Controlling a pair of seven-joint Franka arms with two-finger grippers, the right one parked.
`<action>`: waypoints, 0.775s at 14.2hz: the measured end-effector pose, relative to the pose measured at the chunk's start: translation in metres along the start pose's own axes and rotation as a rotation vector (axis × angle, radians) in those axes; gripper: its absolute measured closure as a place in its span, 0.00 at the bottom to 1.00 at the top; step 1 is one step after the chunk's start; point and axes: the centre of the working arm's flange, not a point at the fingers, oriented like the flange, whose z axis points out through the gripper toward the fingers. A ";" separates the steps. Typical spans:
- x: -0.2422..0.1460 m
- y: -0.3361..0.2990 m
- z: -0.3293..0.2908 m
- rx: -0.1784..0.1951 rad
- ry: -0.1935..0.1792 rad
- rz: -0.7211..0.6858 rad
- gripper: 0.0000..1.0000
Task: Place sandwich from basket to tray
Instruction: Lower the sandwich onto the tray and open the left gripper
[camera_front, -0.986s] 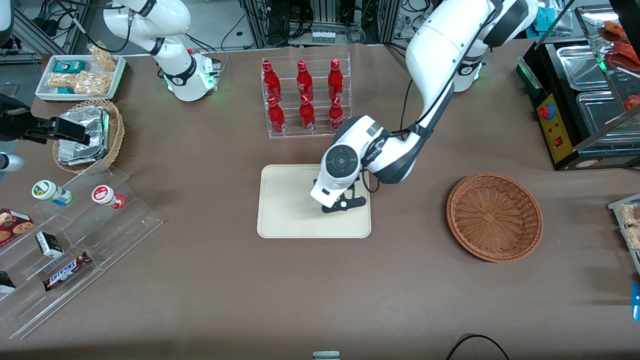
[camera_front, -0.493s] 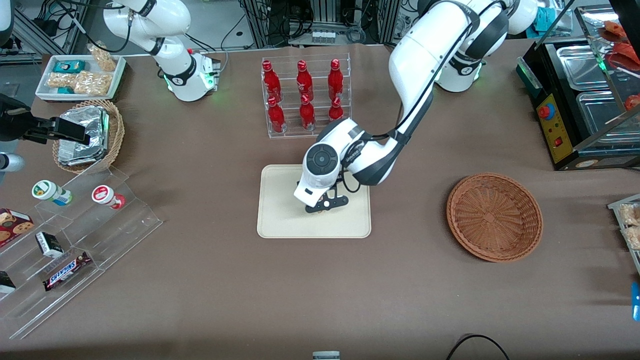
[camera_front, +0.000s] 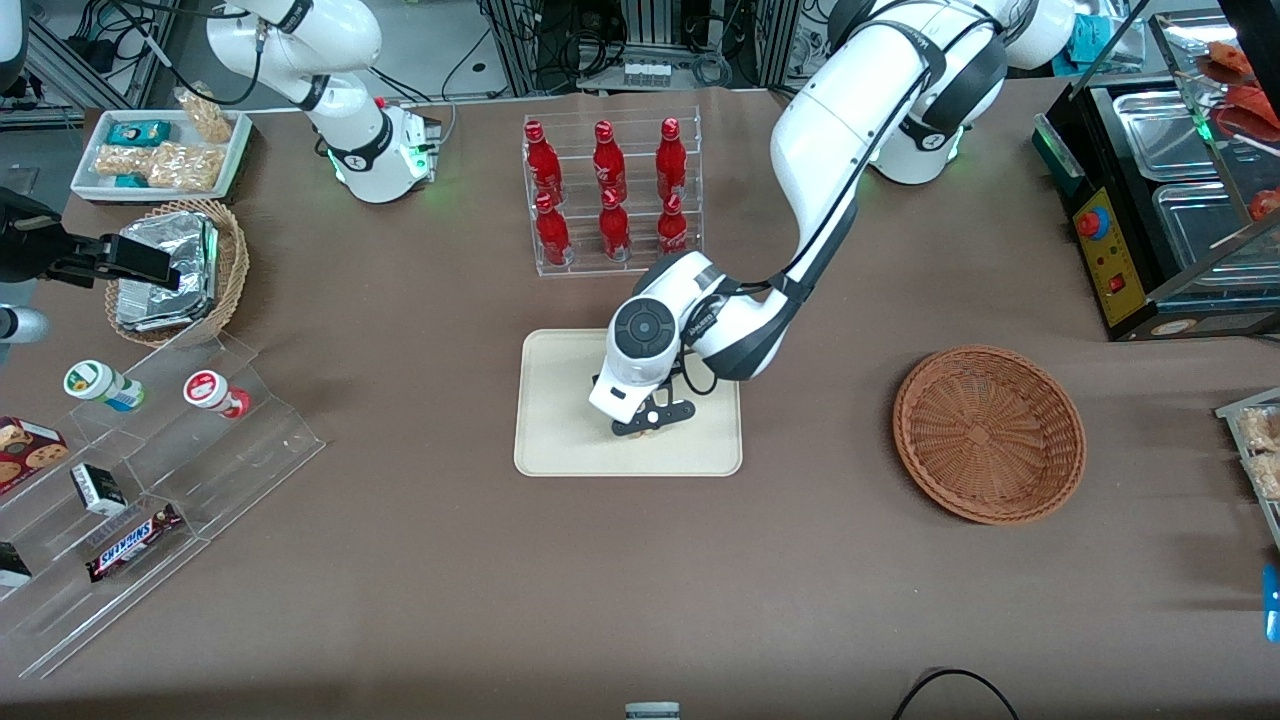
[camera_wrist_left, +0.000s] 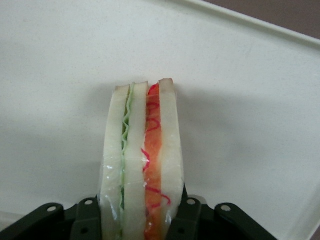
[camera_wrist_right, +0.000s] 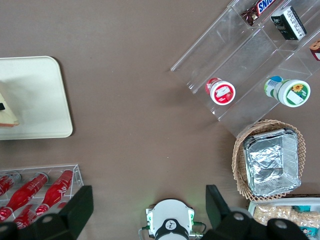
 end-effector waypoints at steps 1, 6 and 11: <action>-0.001 0.000 0.001 0.002 0.002 -0.002 0.47; 0.000 0.001 -0.001 0.004 0.016 -0.001 0.04; 0.006 0.004 -0.010 -0.028 0.042 -0.004 0.00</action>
